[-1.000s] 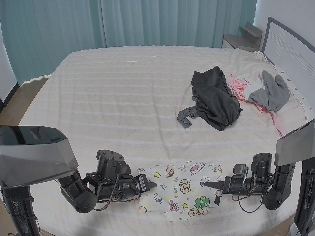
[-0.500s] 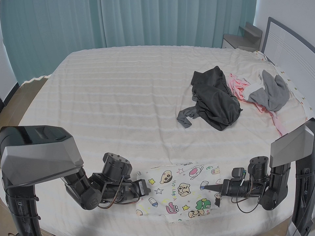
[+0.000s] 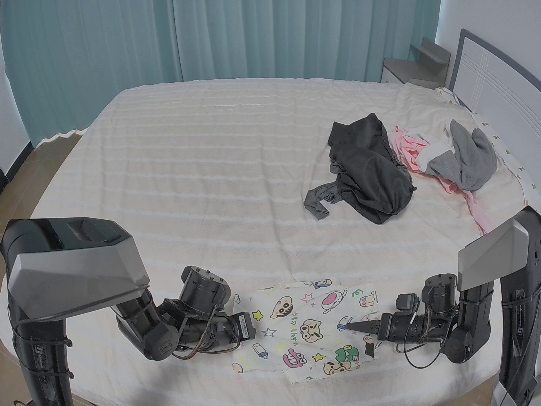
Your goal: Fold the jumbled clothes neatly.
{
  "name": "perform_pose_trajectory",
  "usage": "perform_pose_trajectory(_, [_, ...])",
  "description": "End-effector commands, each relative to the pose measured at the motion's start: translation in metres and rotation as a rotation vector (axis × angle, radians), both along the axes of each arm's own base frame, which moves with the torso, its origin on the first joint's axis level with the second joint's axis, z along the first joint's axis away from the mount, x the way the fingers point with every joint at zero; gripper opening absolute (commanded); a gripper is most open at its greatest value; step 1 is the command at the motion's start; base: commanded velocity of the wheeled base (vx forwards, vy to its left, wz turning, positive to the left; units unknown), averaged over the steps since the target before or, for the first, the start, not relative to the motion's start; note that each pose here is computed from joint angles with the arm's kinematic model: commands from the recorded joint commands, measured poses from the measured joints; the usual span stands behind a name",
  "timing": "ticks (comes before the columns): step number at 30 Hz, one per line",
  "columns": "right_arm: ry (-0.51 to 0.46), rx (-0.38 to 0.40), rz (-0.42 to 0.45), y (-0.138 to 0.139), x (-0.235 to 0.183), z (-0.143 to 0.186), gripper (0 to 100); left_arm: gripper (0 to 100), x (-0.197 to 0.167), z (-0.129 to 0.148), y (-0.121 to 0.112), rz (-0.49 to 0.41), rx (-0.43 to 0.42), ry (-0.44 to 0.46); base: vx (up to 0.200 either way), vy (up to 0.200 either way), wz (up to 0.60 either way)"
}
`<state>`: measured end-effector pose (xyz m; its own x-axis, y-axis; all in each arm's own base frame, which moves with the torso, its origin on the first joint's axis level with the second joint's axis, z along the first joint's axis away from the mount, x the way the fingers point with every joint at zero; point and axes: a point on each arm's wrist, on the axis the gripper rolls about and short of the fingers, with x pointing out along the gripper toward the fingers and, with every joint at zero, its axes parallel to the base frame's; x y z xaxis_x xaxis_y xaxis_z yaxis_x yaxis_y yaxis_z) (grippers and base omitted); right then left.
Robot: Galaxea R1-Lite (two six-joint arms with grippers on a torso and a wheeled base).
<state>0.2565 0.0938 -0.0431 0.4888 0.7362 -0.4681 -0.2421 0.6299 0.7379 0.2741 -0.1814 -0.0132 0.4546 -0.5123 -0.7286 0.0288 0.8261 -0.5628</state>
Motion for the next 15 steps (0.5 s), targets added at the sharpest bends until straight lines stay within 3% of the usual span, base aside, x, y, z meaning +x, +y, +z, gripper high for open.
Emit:
perform_pose_trajectory(1, [-0.004,-0.009,0.006,0.0,0.0,-0.002,100,0,0.001,0.0,-0.001,0.0,0.0,0.001,0.0,0.0,0.0])
perform_pose_trajectory(15, [-0.042,-0.012,-0.027,-0.01,0.007,0.002,100,0,0.005,0.001,-0.001,0.025,0.009,-0.025,0.0,0.0,0.0])
